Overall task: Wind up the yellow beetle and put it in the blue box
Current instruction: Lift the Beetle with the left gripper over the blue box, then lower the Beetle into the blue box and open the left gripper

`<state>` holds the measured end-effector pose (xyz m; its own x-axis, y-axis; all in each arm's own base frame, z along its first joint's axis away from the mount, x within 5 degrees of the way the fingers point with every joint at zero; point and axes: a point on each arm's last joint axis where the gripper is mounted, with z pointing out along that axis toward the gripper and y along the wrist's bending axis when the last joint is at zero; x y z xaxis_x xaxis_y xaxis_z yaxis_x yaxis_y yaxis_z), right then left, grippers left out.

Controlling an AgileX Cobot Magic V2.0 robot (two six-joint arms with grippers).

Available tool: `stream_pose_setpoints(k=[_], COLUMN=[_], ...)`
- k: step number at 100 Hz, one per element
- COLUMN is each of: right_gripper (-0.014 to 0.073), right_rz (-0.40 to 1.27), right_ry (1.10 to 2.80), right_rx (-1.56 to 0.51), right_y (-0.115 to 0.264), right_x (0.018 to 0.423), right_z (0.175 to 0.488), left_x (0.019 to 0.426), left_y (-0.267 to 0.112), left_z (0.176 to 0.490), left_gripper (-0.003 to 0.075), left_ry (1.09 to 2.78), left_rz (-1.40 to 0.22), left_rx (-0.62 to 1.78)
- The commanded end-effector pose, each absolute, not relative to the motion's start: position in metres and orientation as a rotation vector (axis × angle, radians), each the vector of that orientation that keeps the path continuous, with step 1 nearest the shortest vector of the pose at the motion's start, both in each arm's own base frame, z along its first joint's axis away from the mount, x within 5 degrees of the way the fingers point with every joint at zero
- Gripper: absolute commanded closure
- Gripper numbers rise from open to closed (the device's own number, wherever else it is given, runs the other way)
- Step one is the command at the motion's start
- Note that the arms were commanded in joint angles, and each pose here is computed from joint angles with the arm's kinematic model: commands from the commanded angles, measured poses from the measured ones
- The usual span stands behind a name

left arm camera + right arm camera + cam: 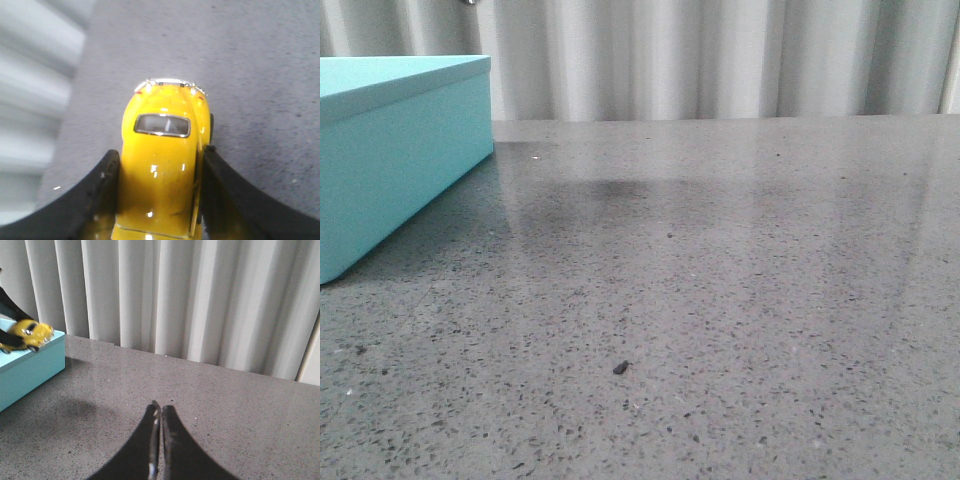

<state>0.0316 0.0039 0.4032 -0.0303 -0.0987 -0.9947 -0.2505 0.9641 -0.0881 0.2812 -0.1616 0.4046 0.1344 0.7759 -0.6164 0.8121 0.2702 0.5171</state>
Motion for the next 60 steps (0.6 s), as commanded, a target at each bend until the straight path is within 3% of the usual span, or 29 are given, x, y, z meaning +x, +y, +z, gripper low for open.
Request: stream_pose_setpoints(k=[1,33,60], right_gripper=[0.0636,0.0636,0.0636], right_rz=[0.130,0.130,0.113], right_ry=[1.500,1.506,1.504], right_rx=[-0.268,-0.268,-0.272], right_y=[0.005,0.005,0.004], right_x=[0.032,0.032,0.032], right_z=[0.417,0.417,0.417], left_x=[0.273,0.294,0.308], left_y=[-0.141,-0.078,-0.042], left_z=[0.440,0.431,0.369], left_gripper=[0.0660,0.0660,0.0660], left_ry=[1.544,1.730,2.015], left_rz=[0.045,0.157,0.100], left_rx=[1.361,1.213,1.130])
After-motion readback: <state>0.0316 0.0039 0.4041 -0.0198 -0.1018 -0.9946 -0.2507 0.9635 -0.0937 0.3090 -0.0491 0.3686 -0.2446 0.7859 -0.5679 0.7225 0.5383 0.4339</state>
